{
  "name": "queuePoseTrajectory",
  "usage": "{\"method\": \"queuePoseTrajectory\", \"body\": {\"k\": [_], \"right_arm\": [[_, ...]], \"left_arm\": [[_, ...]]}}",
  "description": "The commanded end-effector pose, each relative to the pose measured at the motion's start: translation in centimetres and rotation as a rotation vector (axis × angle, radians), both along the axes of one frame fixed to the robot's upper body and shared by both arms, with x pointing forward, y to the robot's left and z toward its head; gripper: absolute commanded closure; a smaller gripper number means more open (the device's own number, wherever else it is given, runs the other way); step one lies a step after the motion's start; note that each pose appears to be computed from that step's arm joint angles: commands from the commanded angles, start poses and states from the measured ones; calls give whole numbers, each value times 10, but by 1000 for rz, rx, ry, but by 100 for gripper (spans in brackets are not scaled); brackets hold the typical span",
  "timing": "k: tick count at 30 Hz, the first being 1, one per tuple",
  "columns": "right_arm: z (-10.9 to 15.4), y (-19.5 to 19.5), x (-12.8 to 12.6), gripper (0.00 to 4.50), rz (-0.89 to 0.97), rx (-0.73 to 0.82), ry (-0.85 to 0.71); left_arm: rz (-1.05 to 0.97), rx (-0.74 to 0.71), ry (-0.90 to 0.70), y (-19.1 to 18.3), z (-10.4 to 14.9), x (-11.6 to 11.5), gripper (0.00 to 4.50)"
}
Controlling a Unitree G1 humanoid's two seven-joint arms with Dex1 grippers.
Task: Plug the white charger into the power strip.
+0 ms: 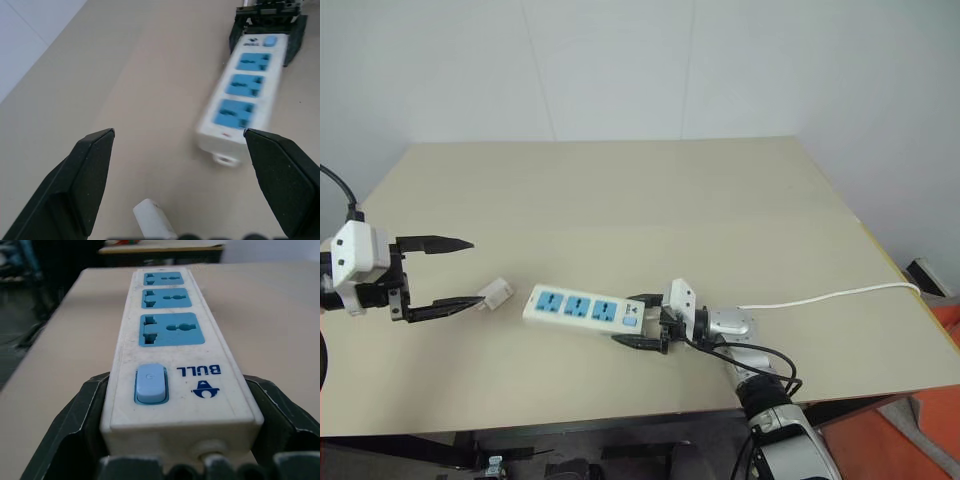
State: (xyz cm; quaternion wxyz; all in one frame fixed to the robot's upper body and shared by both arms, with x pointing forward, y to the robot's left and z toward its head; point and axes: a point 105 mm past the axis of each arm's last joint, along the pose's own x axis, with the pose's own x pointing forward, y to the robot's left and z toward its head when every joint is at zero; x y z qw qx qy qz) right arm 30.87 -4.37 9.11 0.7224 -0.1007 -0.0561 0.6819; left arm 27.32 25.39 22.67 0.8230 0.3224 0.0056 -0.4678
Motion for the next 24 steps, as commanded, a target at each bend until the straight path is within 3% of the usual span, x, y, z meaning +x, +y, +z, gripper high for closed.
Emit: {"method": "queuePoseTrajectory", "body": {"k": [1,6,18,21,24], "right_arm": [[3,8,-3,108,43,2,-42],[-11,11,-1,108,51,-60,-54],[-18,11,4,108,51,-86,-50],[-19,11,4,108,53,-87,-45],[-20,13,5,108,47,-86,-40]], "left_arm": [[-13,25,-31,-1,11,-1,0],[-8,30,-29,-3,12,1,0],[-36,142,-16,-3,14,17,0],[-32,212,-6,2,15,24,0],[45,496,-9,16,15,44,0]]}}
